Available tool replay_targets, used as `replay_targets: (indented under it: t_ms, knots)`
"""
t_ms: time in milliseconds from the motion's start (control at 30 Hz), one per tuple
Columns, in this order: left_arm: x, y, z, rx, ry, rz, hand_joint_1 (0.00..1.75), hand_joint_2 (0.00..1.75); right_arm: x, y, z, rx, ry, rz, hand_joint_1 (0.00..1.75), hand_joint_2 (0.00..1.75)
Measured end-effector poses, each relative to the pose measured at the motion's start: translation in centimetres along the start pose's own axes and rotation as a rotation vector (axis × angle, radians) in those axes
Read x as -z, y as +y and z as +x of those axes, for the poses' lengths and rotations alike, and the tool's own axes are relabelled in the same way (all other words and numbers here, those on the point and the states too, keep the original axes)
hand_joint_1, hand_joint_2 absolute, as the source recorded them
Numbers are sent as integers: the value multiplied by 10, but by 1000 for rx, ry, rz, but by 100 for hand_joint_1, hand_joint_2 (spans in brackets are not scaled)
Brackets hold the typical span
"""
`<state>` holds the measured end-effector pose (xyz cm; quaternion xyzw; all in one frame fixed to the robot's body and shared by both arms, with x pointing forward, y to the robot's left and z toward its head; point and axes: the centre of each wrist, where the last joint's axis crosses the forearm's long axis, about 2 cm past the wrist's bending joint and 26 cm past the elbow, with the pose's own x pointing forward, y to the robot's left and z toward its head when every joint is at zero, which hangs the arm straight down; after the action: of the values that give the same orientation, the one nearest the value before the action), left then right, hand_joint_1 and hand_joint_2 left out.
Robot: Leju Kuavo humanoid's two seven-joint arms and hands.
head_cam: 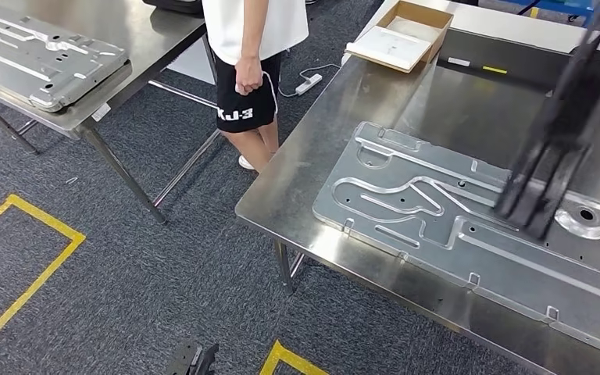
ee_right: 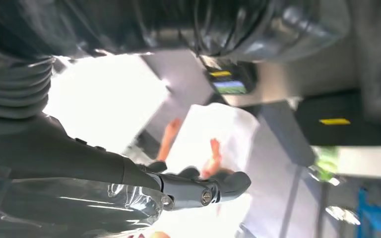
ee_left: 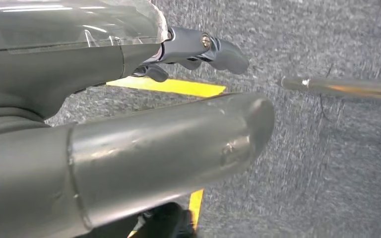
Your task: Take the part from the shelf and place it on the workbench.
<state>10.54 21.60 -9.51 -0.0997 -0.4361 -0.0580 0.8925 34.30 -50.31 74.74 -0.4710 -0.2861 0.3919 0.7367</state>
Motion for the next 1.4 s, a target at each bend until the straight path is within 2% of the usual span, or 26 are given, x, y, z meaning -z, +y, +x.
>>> replay_targets:
  t_ms: [133, 267, 533, 700, 900, 1000, 1133, 1233, 1300, 1400]
  knots:
    - [-1, -1, -2, 0, 7, -1, 0, 0, -2, -1, -3, -13, 9, 19, 0, 0]
    - [-1, 1, -2, 2, 7, 6, 0, 0, 0, -2, -5, 2, 65, -89, 0, 0]
    - [-1, -1, -2, 2, 16, 9, 0, 0, -5, -5, 8, -32, 135, -182, 0, 0]
    - [-1, -2, -2, 4, 21, 22, 0, 0, 10, -2, 25, 59, 15, -513, 0, 0]
    - [-2, -7, -3, -3, 24, 19, 0, 0, 23, 4, 26, 95, -35, -573, 0, 0]
    - [-2, -7, -3, 0, 27, 28, 0, 0, 33, 9, 21, 173, -160, -698, 0, 0]
    - [-5, -8, -6, 0, 43, 38, 0, 0, 72, 41, 3, 402, -443, -962, 0, 0]
    - [-6, -8, -8, 2, 69, 46, 0, 0, 103, 83, -16, 575, -574, -1157, 0, 0]
    - [-6, -8, -8, 5, 105, 53, 0, 0, 121, 120, -26, 603, -605, -1299, 0, 0]
    - [-7, -8, -8, -3, 143, 54, 0, 0, 134, 172, -33, 553, -627, -1454, 0, 0]
